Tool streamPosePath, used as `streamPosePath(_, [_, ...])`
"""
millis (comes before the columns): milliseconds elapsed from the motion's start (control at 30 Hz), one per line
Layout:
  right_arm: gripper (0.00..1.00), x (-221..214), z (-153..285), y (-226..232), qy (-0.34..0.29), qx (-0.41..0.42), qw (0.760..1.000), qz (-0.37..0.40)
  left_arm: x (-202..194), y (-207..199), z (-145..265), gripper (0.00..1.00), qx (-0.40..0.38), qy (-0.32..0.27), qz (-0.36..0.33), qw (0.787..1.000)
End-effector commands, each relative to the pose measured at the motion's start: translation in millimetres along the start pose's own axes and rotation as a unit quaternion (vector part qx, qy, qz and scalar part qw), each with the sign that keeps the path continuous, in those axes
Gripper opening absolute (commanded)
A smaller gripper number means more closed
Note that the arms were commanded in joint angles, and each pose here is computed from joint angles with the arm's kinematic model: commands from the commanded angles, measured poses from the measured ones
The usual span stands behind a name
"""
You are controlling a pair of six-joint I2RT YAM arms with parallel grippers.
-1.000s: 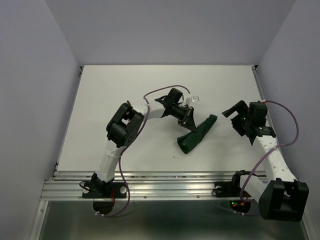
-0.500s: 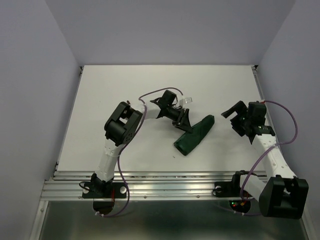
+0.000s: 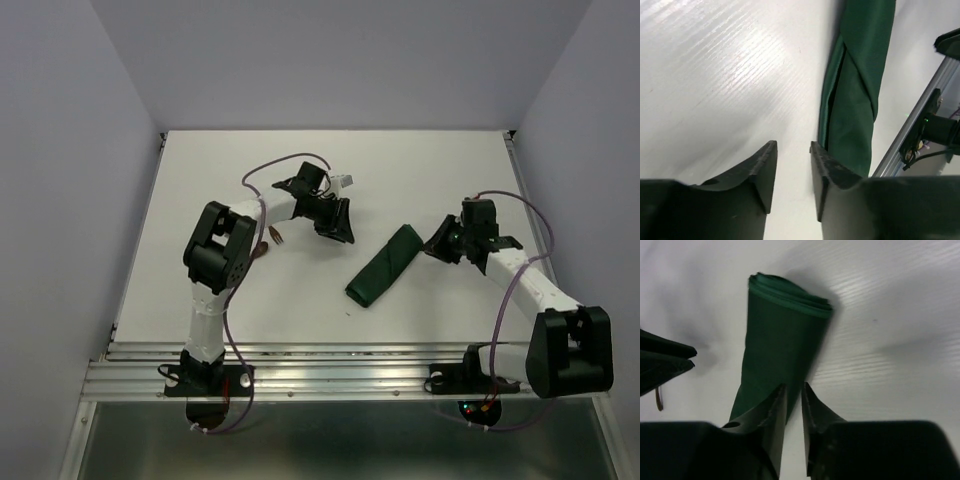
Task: Fold the napkin into a case and place the utensils inside
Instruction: Turn over the smaller rectangle-folded napkin at the center of the board, then smooth out the smaller rectangle-folded napkin at the center of the board.
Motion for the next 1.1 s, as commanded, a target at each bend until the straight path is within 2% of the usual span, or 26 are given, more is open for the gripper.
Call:
streamPosePath(0, [0.19,25.2,-3.0,42.0,-0.041,0.06,0.996,0.053,2.9,-39.7,48.3,0.39,0.033,-0.05,-0.055,0.997])
streamPosePath(33, [0.15,24.5,-9.8,41.5,-0.032,0.06,0.996,0.05,-3.4,-43.4,50.0,0.2,0.032,-0.047,-0.053,0.997])
streamPosePath(67, [0.09,24.1,-12.4,46.6,-0.027,0.069,0.996,0.052,-12.0,-48.8,48.3,0.1,0.029,-0.039,-0.052,0.997])
streamPosePath(100, [0.08,26.8,-15.6,48.3,-0.03,0.073,0.996,0.052,-25.1,-52.2,49.8,0.0,0.022,-0.029,-0.05,0.998])
streamPosePath(267, [0.06,36.6,-40.3,47.5,-0.019,0.062,0.996,0.061,-77.4,-66.0,41.9,0.0,-0.019,0.022,-0.057,0.998])
streamPosePath(433, [0.05,40.0,-66.4,42.6,0.003,0.047,0.996,0.072,-106.8,-60.9,20.6,0.0,-0.027,0.066,-0.058,0.996])
streamPosePath(600, [0.03,27.5,-92.1,23.0,0.034,0.007,0.997,0.07,-110.3,-29.5,3.3,0.0,0.026,0.065,-0.046,0.996])
streamPosePath(767, [0.02,29.8,-91.8,24.0,0.037,0.005,0.997,0.074,-110.8,-16.6,-2.8,0.0,0.055,0.071,-0.04,0.995])
streamPosePath(933, [0.03,46.1,-61.6,41.1,-0.007,0.022,0.996,0.089,-96.6,-38.4,17.5,0.0,0.062,0.051,-0.061,0.995])
streamPosePath(1067, [0.03,35.1,-50.2,51.5,-0.004,0.034,0.995,0.095,-85.7,-73.4,41.1,0.0,0.03,0.029,-0.09,0.995])
Point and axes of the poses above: each gripper's point midway between its finger pads, its own z axis back along the fingers, its own y axis along the line the jaws close on, x = y × z, the point moved 4 cm from there along z, back along the fingers, and after that the axes turned 10 degrees about z, right-handed, at the moved point
